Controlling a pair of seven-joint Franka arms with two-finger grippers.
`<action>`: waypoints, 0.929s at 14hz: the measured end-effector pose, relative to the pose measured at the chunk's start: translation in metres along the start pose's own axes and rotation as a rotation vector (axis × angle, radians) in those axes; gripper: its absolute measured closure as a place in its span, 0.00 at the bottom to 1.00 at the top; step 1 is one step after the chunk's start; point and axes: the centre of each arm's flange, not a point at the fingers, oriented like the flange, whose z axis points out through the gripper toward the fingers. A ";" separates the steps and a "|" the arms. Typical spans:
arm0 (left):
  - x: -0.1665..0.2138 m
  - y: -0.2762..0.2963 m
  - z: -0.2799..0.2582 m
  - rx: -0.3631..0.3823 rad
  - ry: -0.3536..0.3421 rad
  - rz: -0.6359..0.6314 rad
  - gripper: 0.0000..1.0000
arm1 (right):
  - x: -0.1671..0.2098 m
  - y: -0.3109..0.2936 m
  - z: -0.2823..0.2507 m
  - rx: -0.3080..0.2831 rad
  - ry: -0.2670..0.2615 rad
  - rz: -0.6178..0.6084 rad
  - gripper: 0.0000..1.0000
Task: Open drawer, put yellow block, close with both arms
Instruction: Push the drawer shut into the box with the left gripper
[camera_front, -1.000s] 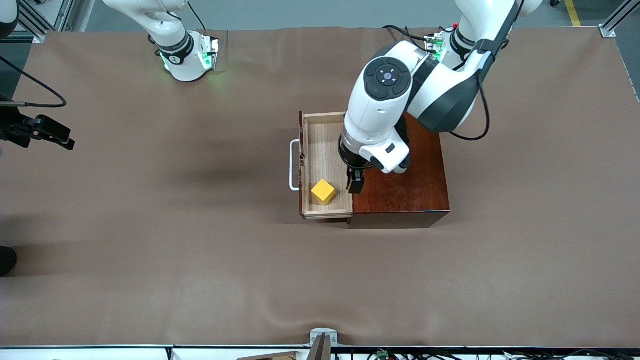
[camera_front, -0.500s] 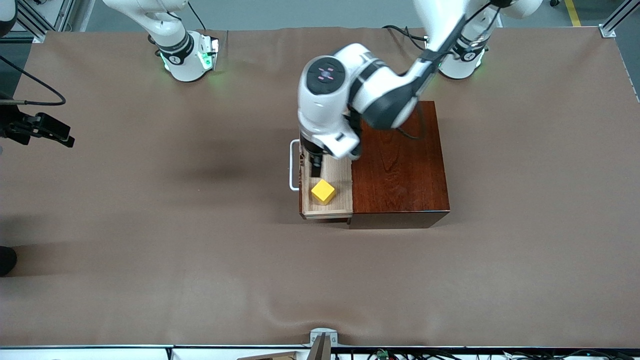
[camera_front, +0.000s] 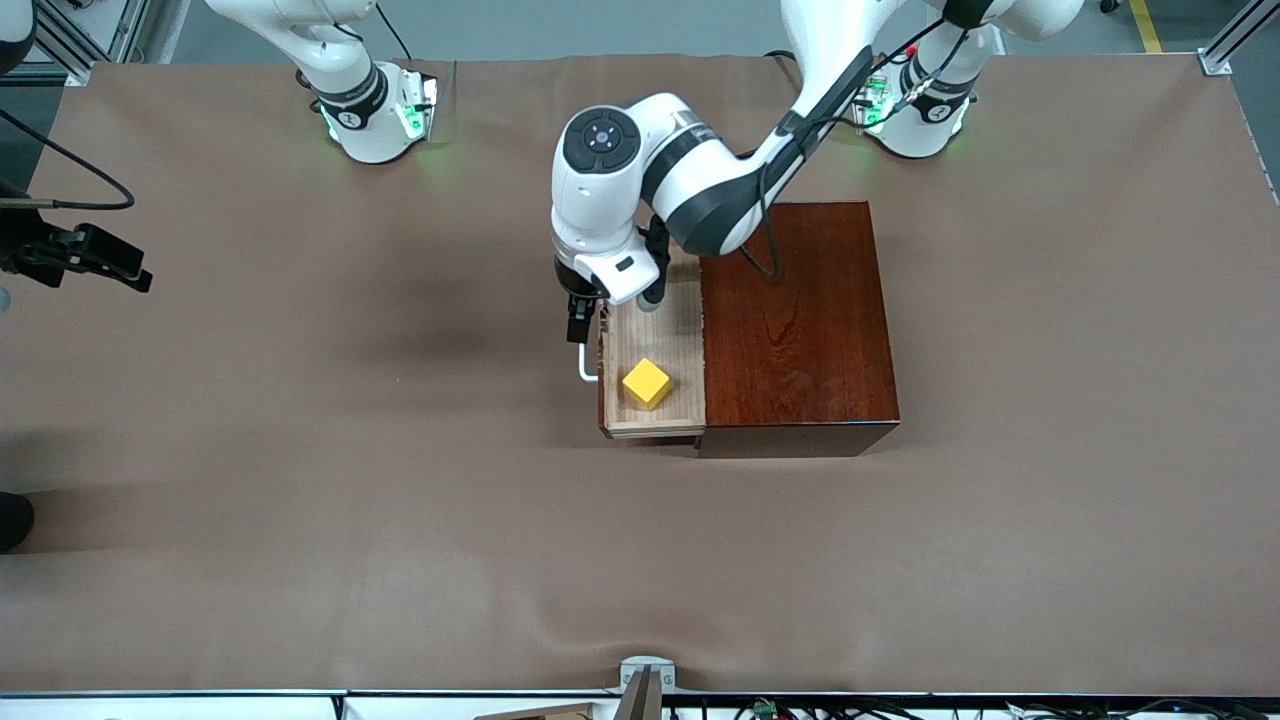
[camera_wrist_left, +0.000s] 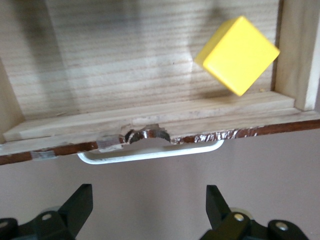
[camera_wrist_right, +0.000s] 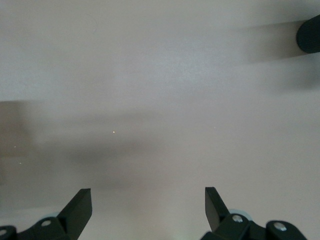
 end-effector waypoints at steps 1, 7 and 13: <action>-0.001 0.001 0.004 -0.003 -0.005 0.000 0.00 | 0.000 0.000 0.000 0.000 0.000 0.000 0.00; 0.004 0.000 0.038 0.026 0.018 -0.004 0.00 | 0.000 -0.002 0.000 0.000 -0.001 -0.003 0.00; 0.006 -0.001 0.047 0.044 0.036 -0.006 0.00 | 0.000 -0.002 0.000 0.000 0.002 -0.003 0.00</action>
